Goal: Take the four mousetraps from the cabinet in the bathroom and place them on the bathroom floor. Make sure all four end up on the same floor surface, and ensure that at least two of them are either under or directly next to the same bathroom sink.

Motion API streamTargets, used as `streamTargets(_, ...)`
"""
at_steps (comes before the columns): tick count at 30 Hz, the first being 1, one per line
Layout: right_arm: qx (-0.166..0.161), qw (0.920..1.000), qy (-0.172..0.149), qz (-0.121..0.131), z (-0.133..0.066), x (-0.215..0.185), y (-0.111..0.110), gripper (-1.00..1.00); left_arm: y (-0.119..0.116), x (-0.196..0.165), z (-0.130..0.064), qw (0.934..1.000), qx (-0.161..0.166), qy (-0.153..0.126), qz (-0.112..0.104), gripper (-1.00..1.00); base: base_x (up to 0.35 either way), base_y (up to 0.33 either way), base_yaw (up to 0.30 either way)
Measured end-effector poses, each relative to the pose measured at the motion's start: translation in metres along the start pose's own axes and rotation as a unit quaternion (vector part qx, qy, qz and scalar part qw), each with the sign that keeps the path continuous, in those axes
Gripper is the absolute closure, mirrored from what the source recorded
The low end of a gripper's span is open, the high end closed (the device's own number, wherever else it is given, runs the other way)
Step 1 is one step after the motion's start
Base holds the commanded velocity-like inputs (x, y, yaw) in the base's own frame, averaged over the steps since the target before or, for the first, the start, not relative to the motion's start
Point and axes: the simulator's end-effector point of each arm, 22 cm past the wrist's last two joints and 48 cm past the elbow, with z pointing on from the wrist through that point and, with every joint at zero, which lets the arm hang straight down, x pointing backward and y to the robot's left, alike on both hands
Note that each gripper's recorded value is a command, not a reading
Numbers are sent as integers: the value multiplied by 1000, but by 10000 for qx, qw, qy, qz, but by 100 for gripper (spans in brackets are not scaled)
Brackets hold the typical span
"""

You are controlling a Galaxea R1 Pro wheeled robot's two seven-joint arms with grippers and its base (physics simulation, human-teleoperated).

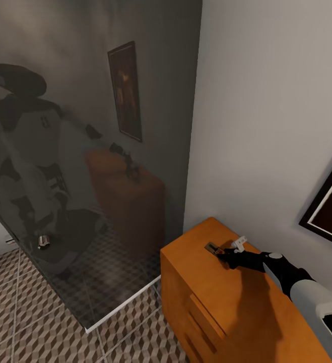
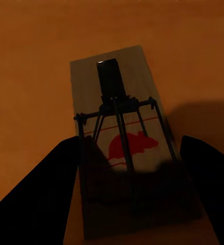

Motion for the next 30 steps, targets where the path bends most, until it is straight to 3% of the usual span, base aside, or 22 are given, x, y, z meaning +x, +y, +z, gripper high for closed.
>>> streamTargets(30, -23, 10000, 14, -69, 1, -2, 2, 100, -1, 0, 0, 10000, 4, 1, -6, -100, 0, 0, 0)
